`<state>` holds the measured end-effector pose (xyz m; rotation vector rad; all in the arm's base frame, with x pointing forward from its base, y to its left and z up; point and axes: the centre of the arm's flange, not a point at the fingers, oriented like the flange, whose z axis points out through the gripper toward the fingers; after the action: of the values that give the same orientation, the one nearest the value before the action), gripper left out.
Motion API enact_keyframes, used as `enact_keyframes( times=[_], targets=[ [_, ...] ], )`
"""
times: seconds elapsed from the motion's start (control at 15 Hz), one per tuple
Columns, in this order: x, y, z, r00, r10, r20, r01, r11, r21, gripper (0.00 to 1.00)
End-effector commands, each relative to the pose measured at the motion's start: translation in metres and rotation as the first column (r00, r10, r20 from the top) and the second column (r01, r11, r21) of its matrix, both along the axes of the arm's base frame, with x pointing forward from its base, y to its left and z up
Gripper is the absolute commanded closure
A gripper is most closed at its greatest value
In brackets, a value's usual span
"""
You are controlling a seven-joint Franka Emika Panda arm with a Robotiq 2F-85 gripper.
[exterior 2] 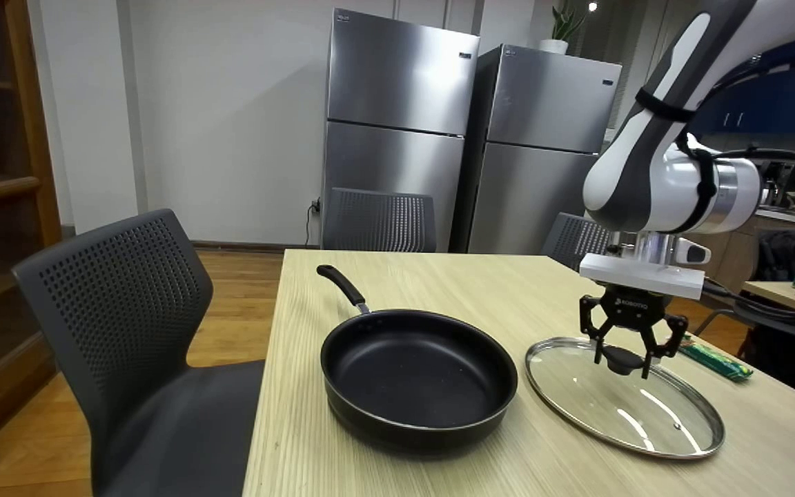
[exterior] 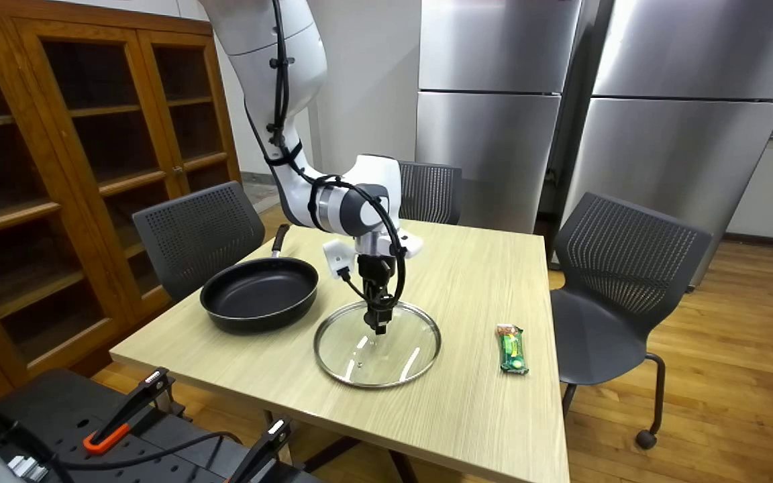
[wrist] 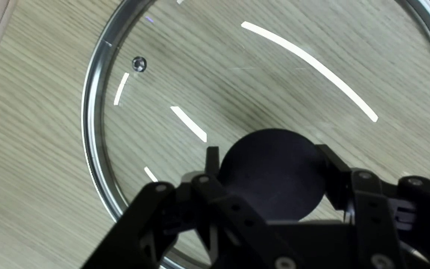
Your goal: Put the lid on the pan
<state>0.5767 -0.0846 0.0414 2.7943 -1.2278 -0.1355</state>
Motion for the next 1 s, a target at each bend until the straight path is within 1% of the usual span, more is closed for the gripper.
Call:
enact_keyframes(
  times=[0.0,0.33,0.93],
  targets=[
    [0.006,0.004,0.012,1.000,-0.027,-0.006,0.027,1.000,0.001,0.61],
    [0.003,0.005,0.034,0.999,-0.025,0.024,0.026,1.000,-0.016,0.61],
    [0.013,0.012,0.081,0.995,-0.049,0.085,0.054,0.996,-0.064,0.61]
  ],
)
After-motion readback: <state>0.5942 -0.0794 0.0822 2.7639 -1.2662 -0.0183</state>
